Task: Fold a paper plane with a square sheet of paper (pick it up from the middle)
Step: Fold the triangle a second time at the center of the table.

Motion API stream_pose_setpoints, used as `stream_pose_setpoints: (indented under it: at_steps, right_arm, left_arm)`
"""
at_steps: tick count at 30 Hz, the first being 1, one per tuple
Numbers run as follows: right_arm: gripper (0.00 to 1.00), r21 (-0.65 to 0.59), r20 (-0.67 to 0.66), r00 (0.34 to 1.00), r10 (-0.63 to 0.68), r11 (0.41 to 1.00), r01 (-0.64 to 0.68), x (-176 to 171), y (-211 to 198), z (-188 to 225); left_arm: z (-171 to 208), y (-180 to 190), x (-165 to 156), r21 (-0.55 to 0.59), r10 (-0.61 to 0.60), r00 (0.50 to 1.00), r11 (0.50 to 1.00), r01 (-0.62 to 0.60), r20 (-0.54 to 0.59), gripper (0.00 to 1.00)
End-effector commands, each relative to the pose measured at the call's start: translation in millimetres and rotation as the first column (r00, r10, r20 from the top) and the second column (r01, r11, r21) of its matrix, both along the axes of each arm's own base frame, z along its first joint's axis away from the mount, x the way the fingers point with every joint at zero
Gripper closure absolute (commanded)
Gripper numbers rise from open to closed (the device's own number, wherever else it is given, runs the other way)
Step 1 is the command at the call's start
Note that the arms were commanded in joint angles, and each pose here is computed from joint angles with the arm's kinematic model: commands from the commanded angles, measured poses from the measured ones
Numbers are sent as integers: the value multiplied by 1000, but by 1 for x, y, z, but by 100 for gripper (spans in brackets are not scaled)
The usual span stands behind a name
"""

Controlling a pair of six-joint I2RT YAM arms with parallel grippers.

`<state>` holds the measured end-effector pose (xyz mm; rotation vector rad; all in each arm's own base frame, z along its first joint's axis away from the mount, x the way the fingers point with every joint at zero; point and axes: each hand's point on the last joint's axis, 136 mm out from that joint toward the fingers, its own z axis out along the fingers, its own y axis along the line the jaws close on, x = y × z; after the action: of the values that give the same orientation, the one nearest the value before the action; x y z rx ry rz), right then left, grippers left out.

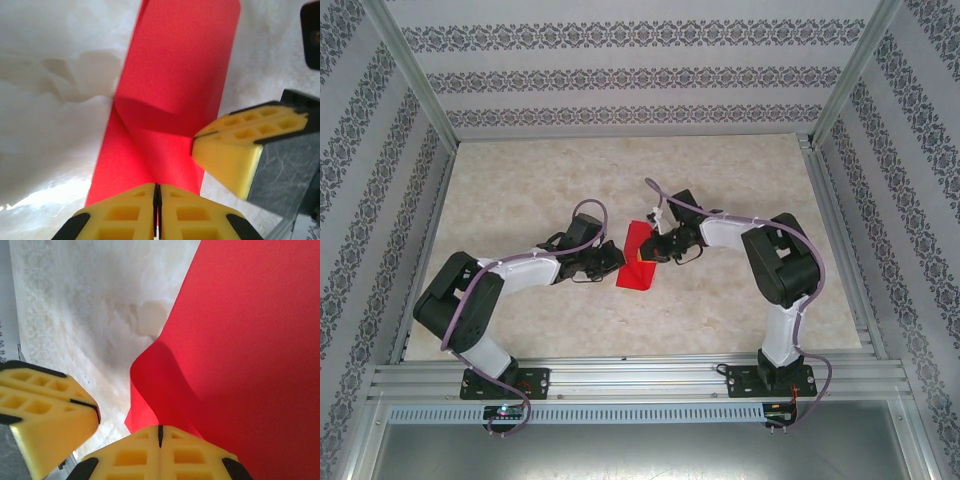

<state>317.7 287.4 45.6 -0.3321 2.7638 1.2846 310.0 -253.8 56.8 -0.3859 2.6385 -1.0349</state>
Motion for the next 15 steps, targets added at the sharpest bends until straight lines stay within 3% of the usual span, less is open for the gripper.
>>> stream_pose_setpoints:
  at_steps: [1, 15]
  right_arm:
    - [98, -49, 22, 999, 32, 998, -31, 4, -11, -3]
    - [97, -85, 15, 1000, 26, 996, -24, 12, -25, -13]
  left_arm:
    - [11, -17, 9, -80, -66, 996, 994, 71, 57, 87]
    - [20, -43, 28, -143, -112, 989, 982, 126, 98, 87]
